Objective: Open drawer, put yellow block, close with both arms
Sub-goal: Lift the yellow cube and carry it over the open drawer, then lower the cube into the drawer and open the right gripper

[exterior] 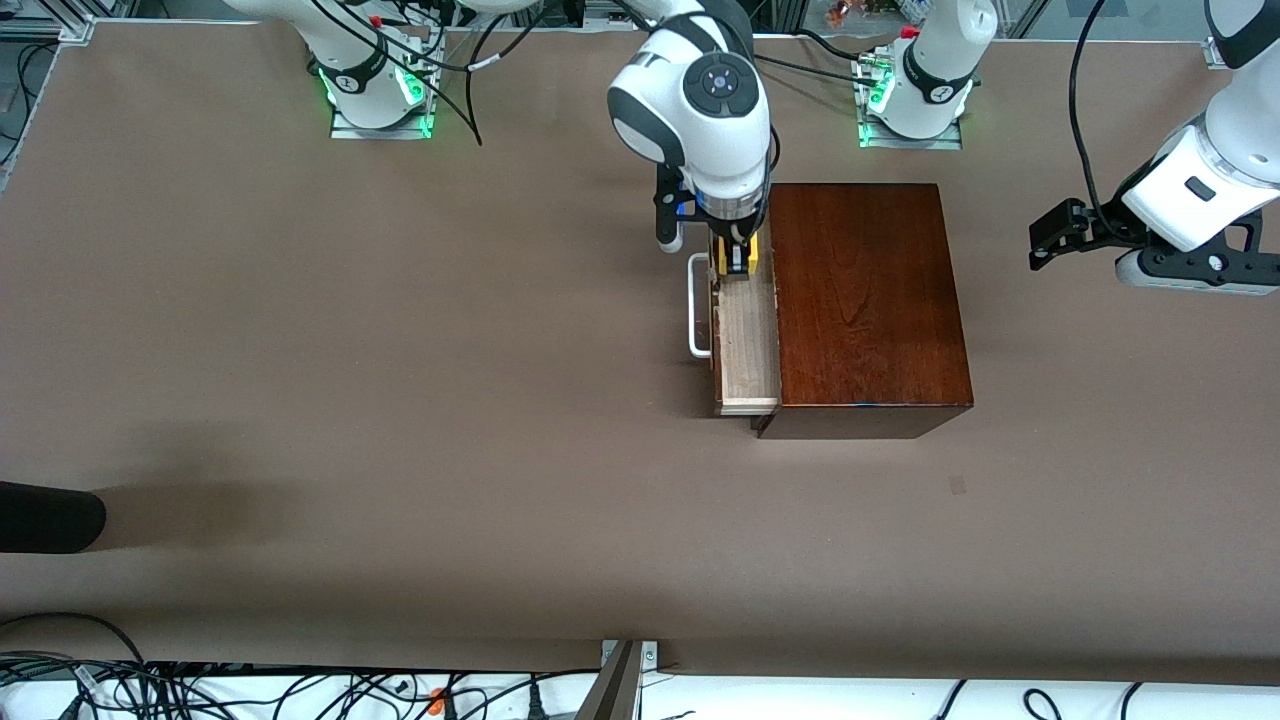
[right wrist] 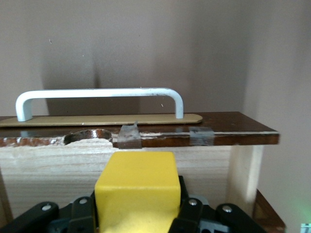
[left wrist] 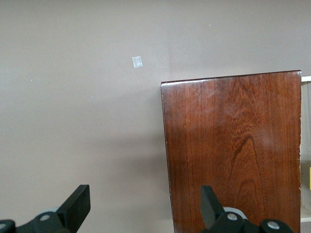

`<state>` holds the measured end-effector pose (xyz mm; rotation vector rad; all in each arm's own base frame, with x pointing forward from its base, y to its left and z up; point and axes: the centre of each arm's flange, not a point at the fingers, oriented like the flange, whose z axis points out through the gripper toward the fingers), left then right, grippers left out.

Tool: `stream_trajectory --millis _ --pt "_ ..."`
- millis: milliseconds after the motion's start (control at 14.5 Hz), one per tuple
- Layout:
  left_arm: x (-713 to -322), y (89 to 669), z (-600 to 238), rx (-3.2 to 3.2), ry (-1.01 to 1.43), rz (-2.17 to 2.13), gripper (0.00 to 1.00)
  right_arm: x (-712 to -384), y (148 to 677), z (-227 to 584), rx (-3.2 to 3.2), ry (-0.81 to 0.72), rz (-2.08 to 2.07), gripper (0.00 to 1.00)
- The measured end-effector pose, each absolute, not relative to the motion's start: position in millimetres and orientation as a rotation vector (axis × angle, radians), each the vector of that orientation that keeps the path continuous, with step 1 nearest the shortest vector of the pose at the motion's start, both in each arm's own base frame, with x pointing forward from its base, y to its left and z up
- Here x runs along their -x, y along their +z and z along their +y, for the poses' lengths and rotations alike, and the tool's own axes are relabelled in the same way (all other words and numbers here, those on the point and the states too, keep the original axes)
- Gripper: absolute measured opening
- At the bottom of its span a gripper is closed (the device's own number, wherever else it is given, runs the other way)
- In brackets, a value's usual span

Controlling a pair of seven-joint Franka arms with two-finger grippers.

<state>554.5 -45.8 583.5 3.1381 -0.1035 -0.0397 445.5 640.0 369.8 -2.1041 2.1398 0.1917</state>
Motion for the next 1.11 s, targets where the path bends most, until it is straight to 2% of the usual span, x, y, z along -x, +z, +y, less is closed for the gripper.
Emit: stream_trajectory --millis 967,1036,1105 --pt "-552.8 582.2 -45.8 -3.138 -0.064 -0.11 1.0 -453.2 309.5 648.8 2.076 0.19 2.133 0.56" --pt "-552.8 582.2 -45.8 -3.138 -0.064 -0.111 1.0 -453.9 311.0 648.9 2.073 0.19 2.131 0.6" --pt "-552.8 582.2 -45.8 -3.138 -0.064 -0.111 1.0 -454.7 313.9 649.1 2.07 0.19 2.128 0.7"
